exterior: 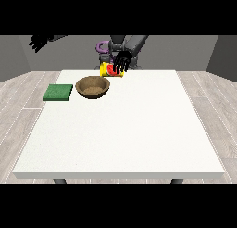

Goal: Pick the cup and pour the ball into the bowl, then pick the bowl and place it on the pad

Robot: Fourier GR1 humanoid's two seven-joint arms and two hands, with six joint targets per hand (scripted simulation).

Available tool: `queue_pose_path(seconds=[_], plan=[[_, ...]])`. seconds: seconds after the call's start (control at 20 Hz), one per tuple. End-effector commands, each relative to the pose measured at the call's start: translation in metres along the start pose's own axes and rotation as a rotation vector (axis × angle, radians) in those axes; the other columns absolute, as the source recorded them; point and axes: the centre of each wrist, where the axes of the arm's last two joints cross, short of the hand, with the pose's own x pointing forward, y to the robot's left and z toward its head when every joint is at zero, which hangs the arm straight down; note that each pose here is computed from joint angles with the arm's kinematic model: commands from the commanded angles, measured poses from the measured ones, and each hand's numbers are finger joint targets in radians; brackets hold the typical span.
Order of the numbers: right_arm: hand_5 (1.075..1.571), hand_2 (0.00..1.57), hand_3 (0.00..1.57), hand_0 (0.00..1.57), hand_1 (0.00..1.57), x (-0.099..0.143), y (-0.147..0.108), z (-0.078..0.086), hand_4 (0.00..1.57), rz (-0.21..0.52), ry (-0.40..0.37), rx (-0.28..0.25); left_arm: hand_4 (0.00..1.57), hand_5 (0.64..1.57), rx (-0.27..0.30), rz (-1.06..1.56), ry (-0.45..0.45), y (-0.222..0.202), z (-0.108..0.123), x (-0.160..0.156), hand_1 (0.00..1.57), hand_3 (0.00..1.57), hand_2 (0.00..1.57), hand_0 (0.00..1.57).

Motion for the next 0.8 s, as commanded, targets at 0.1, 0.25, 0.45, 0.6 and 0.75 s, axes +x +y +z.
queue_pose_path(seconds=[0.1, 0.25, 0.45, 0.6, 0.75], plan=[[1.557, 0.00, 0.15, 0.00, 0.00, -0.007, -0.001, -0.005, 0.70, 0.002, -0.008, 0.020, 1.31, 1.563, 0.066, -0.317, -0.014, 0.030, -0.026, 0.037, 1.37, 1.57, 1.57, 1.37], [1.556, 0.00, 0.25, 0.00, 0.00, 0.001, -0.004, -0.017, 0.70, 0.000, -0.022, 0.008, 1.10, 1.570, 0.092, -0.466, -0.039, 0.042, -0.029, 0.057, 1.47, 1.57, 1.57, 1.47], [1.555, 0.00, 0.30, 0.00, 0.00, -0.016, 0.008, -0.015, 0.70, -0.010, -0.010, 0.033, 1.01, 1.570, 0.054, -0.621, -0.081, 0.043, -0.027, 0.065, 0.73, 1.57, 1.57, 0.73], [1.552, 0.00, 0.33, 0.00, 0.00, -0.029, 0.036, -0.024, 0.69, 0.004, 0.012, 0.072, 1.04, 1.571, -0.007, -0.675, -0.082, 0.040, -0.013, 0.079, 0.27, 1.55, 1.26, 0.27], [1.552, 0.00, 0.34, 0.00, 0.00, -0.028, 0.034, -0.028, 0.69, 0.001, 0.029, 0.033, 1.11, 1.569, -0.037, -0.680, -0.151, 0.046, -0.003, 0.094, 0.19, 1.57, 1.25, 0.19]])
